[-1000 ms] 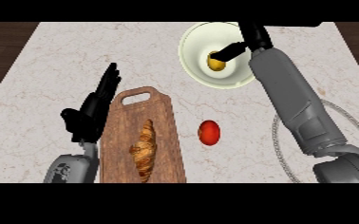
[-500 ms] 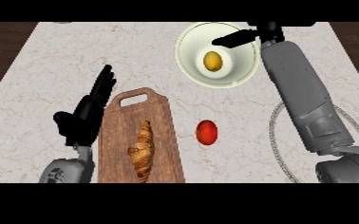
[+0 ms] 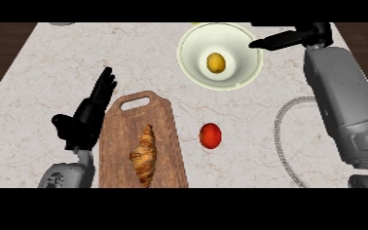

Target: Pick the lemon from the placemat and place it in the bowl

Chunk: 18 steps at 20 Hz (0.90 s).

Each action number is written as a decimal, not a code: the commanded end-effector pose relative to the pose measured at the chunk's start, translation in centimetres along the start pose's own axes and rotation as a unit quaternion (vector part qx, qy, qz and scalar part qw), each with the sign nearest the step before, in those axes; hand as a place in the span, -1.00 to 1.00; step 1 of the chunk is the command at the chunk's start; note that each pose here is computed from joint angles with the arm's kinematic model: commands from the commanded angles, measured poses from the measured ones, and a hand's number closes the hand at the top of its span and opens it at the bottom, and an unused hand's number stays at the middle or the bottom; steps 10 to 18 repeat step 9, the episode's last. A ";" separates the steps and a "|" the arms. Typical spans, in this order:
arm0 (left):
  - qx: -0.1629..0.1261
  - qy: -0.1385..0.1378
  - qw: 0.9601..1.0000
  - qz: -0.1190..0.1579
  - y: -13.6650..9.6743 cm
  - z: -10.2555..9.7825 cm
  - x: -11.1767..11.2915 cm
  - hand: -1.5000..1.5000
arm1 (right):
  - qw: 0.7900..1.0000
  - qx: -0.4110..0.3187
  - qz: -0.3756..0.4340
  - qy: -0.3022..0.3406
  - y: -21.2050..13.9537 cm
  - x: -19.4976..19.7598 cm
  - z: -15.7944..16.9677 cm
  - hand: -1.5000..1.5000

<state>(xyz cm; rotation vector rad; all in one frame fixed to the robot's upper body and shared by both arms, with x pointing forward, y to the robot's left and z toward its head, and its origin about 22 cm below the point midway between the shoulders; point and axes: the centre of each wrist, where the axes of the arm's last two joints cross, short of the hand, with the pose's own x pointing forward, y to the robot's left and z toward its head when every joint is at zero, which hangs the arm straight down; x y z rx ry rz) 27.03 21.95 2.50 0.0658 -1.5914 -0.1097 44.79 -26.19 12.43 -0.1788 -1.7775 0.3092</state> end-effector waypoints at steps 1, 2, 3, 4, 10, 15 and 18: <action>0.006 0.000 1.000 0.010 1.6 -0.8 0.1 0.00 | 0.999 0.035 -0.029 -0.008 -2.8 -2.0 2.5 -1.00; 0.002 0.006 1.000 -0.008 0.0 -0.8 0.3 0.00 | 0.999 0.034 -0.034 -0.014 -3.3 -2.0 2.8 -1.00; -0.005 0.002 1.000 -0.002 0.7 -0.2 -1.2 0.00 | 0.999 0.032 -0.031 -0.002 -5.1 -1.5 2.5 -1.00; -0.001 -0.007 1.000 0.001 -0.9 -0.7 0.1 0.00 | 0.999 0.035 -0.030 -0.008 -2.2 -1.9 2.7 -1.00; -0.008 -0.002 1.000 -0.006 -0.6 -0.6 0.1 0.00 | 0.999 0.048 -0.021 -0.007 -3.6 -2.8 5.1 -1.00; -0.008 -0.002 1.000 -0.006 -0.6 -0.6 0.1 0.00 | 0.999 0.048 -0.021 -0.007 -3.6 -2.8 5.1 -1.00; -0.008 -0.002 1.000 -0.006 -0.6 -0.6 0.1 0.00 | 0.999 0.048 -0.021 -0.007 -3.6 -2.8 5.1 -1.00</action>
